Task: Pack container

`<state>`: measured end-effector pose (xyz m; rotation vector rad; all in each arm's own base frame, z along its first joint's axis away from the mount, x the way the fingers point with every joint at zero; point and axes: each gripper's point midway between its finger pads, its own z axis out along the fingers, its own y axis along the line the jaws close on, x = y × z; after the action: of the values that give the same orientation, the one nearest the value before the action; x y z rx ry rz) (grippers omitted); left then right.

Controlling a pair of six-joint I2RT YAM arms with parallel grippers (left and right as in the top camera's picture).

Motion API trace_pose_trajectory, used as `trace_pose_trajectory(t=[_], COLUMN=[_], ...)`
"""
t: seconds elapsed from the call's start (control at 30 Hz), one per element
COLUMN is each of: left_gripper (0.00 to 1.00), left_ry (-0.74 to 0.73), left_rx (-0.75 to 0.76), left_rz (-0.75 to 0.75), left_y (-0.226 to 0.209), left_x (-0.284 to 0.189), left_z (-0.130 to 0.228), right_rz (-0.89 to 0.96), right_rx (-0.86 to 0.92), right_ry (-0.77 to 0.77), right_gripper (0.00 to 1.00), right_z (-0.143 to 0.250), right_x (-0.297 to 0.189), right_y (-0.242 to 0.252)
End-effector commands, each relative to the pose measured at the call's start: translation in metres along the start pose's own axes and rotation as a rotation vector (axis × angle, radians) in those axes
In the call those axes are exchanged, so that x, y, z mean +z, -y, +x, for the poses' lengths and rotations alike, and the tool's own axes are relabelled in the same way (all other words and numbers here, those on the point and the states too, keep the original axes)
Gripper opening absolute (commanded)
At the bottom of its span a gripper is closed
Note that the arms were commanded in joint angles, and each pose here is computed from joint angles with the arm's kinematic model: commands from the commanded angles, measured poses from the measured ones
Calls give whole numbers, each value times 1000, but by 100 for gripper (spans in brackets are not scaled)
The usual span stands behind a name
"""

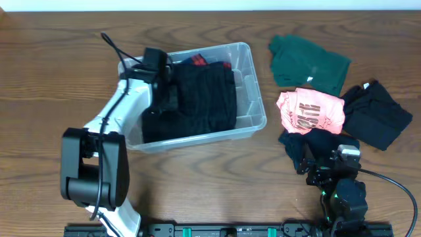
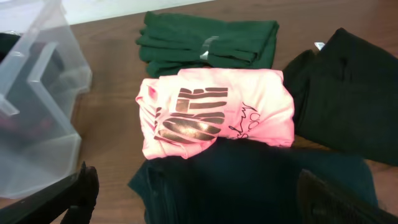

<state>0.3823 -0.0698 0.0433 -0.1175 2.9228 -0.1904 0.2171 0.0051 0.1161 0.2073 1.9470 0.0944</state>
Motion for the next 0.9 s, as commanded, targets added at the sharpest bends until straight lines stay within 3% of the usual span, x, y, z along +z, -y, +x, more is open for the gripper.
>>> trace_pose_trajectory(t=[0.0, 0.13, 0.17, 0.27, 0.53, 0.63, 0.67, 0.8, 0.83, 0.87], left_gripper=[49, 49, 54, 58, 67, 74, 82, 89, 100, 98], left_ry=[2, 38, 49, 73, 122, 156, 170, 238, 256, 277], left_rx=[7, 100, 144, 211, 224, 151, 126, 104, 105, 99], left_rz=[-105, -97, -100, -104, -72, -27, -10, 24, 24, 25], left_y=[-50, -68, -71, -73, -65, -53, -48, -35, -34, -33], left_x=[7, 2, 1, 1, -10, -42, -58, -121, -135, -148], left_z=[-12, -25, -28, -36, -47, -55, -58, -60, -59, -57], right_rz=[-1, -1, -1, -1, -1, -1, -1, -1, -1, -1], right_rx=[10, 10, 10, 10, 10, 10, 10, 10, 10, 10], right_ry=[2, 2, 2, 2, 2, 2, 2, 2, 2, 2], right_gripper=[99, 99, 99, 99, 99, 99, 99, 99, 99, 99], right_z=[0, 0, 0, 0, 0, 0, 0, 0, 0, 0], right_x=[0, 0, 0, 0, 0, 0, 0, 0, 0, 0], right_y=[0, 0, 0, 0, 0, 0, 0, 0, 0, 0])
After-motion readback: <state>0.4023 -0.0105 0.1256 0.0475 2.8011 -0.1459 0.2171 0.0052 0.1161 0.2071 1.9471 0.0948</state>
